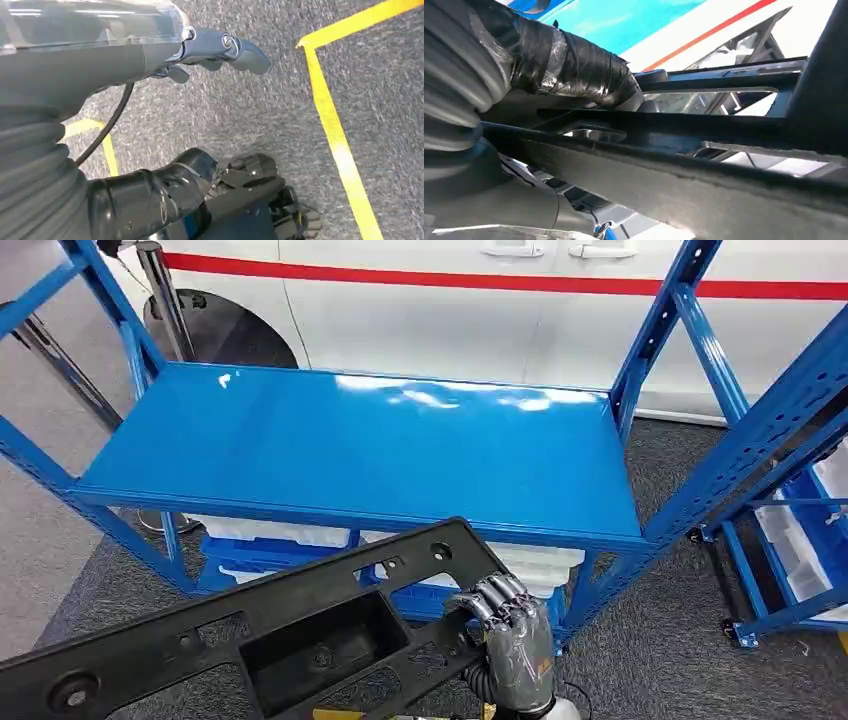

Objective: Take the parts from the cabinet and place them on the table.

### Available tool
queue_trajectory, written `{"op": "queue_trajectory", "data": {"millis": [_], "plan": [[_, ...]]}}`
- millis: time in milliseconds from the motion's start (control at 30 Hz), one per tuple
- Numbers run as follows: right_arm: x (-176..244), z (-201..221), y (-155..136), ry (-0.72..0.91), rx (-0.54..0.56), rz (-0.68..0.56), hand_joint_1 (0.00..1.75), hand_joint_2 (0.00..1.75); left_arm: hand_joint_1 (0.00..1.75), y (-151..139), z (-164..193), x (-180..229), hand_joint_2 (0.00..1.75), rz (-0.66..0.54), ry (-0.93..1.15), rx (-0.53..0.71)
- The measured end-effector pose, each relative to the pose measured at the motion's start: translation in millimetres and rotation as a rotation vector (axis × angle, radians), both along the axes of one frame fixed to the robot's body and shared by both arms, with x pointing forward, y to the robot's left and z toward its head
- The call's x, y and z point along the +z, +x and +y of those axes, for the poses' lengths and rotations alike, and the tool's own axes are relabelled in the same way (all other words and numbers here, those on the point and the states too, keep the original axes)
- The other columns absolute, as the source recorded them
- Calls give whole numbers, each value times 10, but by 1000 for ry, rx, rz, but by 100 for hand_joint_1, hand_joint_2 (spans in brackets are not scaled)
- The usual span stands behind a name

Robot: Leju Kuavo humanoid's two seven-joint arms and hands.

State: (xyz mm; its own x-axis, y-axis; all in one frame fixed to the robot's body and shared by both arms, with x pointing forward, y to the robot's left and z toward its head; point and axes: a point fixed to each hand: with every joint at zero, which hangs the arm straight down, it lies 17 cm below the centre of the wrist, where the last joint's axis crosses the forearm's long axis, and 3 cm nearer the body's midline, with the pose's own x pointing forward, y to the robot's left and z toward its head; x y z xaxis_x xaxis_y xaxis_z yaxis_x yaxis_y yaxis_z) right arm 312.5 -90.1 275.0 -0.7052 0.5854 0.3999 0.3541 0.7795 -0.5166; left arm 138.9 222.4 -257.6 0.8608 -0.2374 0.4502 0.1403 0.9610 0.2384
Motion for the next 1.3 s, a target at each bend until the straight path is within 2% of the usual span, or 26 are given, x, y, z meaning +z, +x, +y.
{"op": "queue_trajectory", "data": {"millis": [1300], "plan": [[-49, -9, -22, -16, 5, 2, 175, 175, 0, 2, -2, 0, 175, 0, 4, -12]]}}
